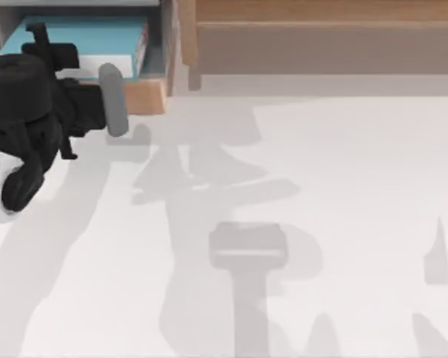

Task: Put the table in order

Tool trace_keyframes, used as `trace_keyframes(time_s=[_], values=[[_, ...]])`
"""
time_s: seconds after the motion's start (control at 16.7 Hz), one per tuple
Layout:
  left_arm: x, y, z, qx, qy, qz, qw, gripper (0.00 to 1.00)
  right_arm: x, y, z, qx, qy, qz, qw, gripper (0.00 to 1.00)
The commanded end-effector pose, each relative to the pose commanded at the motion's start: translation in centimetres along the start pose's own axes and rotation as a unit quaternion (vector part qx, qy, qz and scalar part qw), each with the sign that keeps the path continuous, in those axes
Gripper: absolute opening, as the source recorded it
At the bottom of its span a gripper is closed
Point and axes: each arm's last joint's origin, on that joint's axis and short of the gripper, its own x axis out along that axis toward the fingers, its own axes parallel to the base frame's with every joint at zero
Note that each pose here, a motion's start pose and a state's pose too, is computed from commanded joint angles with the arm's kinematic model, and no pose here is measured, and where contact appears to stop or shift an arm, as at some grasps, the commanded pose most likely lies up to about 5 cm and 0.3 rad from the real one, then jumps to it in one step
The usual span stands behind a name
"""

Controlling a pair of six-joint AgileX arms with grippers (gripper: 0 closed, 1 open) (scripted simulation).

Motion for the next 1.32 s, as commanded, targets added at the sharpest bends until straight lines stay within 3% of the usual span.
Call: trace_keyframes(time_s=[0.54,1.32], values=[[2.2,0.3,-0.2,-0.001,0.003,0.001,1.0,0.0,0.0,0.0,0.0,0.0,0.0,0.0,1.0,1.0],[2.2,0.3,-0.2,-0.001,0.003,0.001,1.0,0.98,0.0,0.0,0.0,0.0,0.0,0.0,1.0,1.0]])
